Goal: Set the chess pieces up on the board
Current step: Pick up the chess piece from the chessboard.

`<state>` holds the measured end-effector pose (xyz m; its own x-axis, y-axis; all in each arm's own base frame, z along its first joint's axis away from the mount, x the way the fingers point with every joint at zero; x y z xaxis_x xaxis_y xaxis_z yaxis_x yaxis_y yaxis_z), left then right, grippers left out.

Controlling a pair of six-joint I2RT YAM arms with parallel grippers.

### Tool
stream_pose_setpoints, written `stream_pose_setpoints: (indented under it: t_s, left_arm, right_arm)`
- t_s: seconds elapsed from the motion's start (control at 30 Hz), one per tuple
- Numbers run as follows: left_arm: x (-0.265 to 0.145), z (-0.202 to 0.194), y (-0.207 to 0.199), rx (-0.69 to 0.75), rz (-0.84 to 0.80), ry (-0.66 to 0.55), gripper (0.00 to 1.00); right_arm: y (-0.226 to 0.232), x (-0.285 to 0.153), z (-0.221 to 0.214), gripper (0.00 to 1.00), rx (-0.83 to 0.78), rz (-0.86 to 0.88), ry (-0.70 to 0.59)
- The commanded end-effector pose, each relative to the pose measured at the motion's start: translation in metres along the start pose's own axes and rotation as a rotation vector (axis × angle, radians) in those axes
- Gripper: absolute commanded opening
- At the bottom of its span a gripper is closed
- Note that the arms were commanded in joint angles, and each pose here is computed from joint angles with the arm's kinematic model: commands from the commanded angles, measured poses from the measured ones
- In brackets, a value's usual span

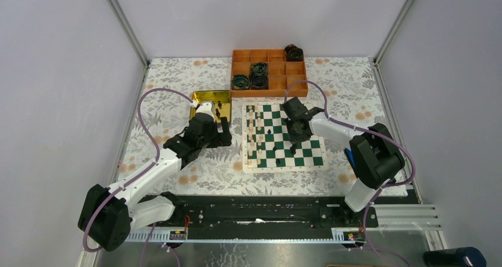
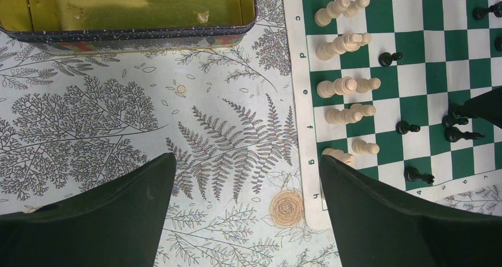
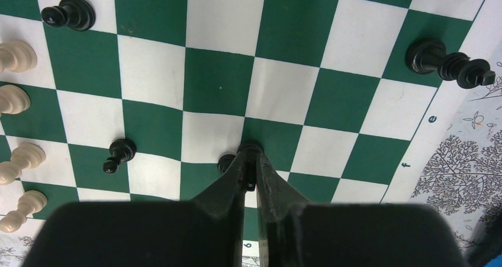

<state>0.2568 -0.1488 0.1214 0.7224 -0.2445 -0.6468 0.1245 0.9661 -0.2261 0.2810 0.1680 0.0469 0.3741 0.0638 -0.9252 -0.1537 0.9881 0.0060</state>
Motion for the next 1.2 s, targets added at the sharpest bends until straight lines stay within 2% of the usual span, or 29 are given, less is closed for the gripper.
stream_pose_setpoints:
  t_s: [0.0, 0.7, 1.17]
  left_arm:
    - [0.000, 0.010, -0.003, 0.023, -0.004, -0.041, 0.99]
    - [-0.003, 0.011, -0.007, 0.026, -0.016, -0.048, 0.99]
    - [-0.003, 0.009, -0.010, 0.034, -0.028, -0.043, 0.99]
  right_arm:
    - [-0.001, -0.003, 0.006, 0.03, 0.010, -0.019, -0.028]
    - [-0.017, -0.027, 0.014, 0.01, 0.017, -0.089, -0.087]
    - [-0.064, -0.036, -0.009, 0.02, 0.143, -0.139, -0.038]
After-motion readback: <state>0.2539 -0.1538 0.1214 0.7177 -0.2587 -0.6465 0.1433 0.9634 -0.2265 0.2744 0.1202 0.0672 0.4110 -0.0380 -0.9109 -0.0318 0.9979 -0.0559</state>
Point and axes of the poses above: each gripper's point midway between its finger pads, its own x axis out along the fingers, its own y axis along the line the jaws close on, z = x × y, the point moved 2 cm from there along -x, back along the fingers, and after that the axes turned 4 degrees about x, right-handed, at the moved point
